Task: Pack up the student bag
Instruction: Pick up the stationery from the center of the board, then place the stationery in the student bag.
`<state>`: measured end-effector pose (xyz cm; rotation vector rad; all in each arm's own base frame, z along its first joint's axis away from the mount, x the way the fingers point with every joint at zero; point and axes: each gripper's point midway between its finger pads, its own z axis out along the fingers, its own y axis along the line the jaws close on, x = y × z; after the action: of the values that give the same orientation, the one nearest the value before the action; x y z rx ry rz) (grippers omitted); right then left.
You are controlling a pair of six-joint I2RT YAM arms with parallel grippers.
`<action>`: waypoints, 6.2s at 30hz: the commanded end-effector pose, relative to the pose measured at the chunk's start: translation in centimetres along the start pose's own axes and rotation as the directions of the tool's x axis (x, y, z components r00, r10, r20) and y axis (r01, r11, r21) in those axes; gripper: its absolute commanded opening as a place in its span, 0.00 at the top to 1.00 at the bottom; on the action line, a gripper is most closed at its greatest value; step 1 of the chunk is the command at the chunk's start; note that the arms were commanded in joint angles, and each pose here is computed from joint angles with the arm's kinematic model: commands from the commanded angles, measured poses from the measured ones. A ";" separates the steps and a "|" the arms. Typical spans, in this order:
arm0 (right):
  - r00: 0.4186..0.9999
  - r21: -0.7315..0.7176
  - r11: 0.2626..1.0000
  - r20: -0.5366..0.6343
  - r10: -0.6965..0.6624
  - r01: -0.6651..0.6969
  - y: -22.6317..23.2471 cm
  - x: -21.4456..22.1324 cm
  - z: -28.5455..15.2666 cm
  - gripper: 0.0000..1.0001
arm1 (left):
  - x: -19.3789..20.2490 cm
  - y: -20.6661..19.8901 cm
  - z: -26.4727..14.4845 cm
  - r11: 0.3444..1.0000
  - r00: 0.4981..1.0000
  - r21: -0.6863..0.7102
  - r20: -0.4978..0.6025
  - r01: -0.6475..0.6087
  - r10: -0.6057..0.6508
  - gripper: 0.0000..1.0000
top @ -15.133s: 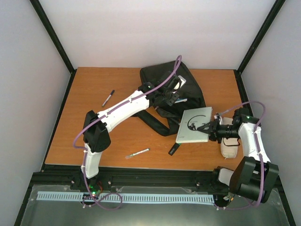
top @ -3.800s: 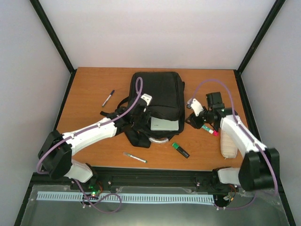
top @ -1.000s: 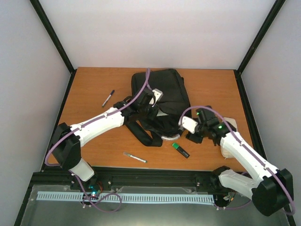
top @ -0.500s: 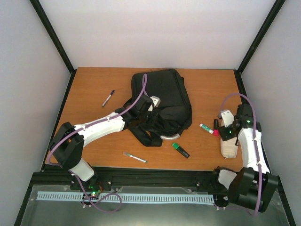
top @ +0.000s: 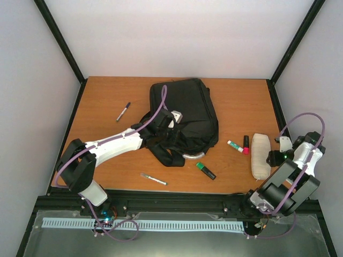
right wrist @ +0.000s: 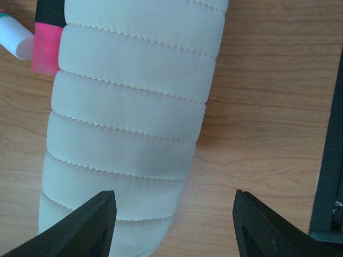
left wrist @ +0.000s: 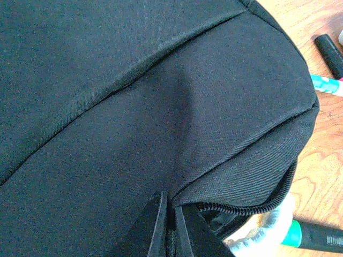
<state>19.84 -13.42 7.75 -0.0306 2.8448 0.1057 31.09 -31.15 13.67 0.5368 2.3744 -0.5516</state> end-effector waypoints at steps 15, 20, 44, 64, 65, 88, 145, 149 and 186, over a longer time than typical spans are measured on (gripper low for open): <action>0.996 -0.211 0.974 -0.011 0.087 -0.087 -0.1 -0.4 3.6 0.26 | -0.7 0.8 -1.5 0.998 1.000 -0.060 -0.031 0.003 -0.004 0.95; 0.993 -0.273 0.955 -0.040 0.111 -0.118 0.7 0.0 4.5 0.23 | -0.5 0.7 -1.1 0.999 0.999 -0.054 -0.041 0.003 -0.005 0.95; 0.980 -0.304 0.939 0.066 0.189 -0.160 0.9 -2.9 1.0 0.88 | -1.2 0.0 -1.0 1.000 0.999 -0.019 -0.028 -0.023 0.022 0.95; 0.903 -0.439 0.822 0.382 -0.195 0.363 16.2 -11.4 -9.8 0.97 | -5.0 -2.2 -3.2 0.998 0.999 0.053 0.050 -0.020 0.017 0.96; 0.897 -0.459 0.801 0.392 -0.205 0.384 17.6 -11.9 -10.2 0.97 | -5.3 -2.2 -3.1 0.999 0.998 0.049 0.053 -0.021 0.018 0.97; 0.963 -0.872 0.441 0.111 -0.246 0.213 33.5 -6.6 -12.3 0.97 | -10.8 -2.2 -3.7 1.000 0.989 0.012 0.148 0.005 -0.007 0.99; 0.950 -0.764 0.630 -0.076 -0.302 0.139 33.7 -10.1 3.8 0.43 | -12.7 -2.0 -9.6 0.999 0.963 0.025 0.268 -0.026 0.018 0.99; 0.944 -0.698 0.683 -0.032 -0.330 0.215 32.5 -10.1 3.3 0.35 | -12.6 -2.0 -9.7 0.999 0.963 0.021 0.270 -0.029 0.023 0.99; 0.093 0.065 0.113 0.248 -0.964 0.991 32.9 -1.9 0.8 0.32 | -11.0 -0.9 -9.8 0.999 0.971 -0.023 0.237 -0.032 0.036 0.99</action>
<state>19.01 19.20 10.09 -1.8239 1.9966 0.1598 33.63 -29.25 23.51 0.4862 2.2628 -0.4982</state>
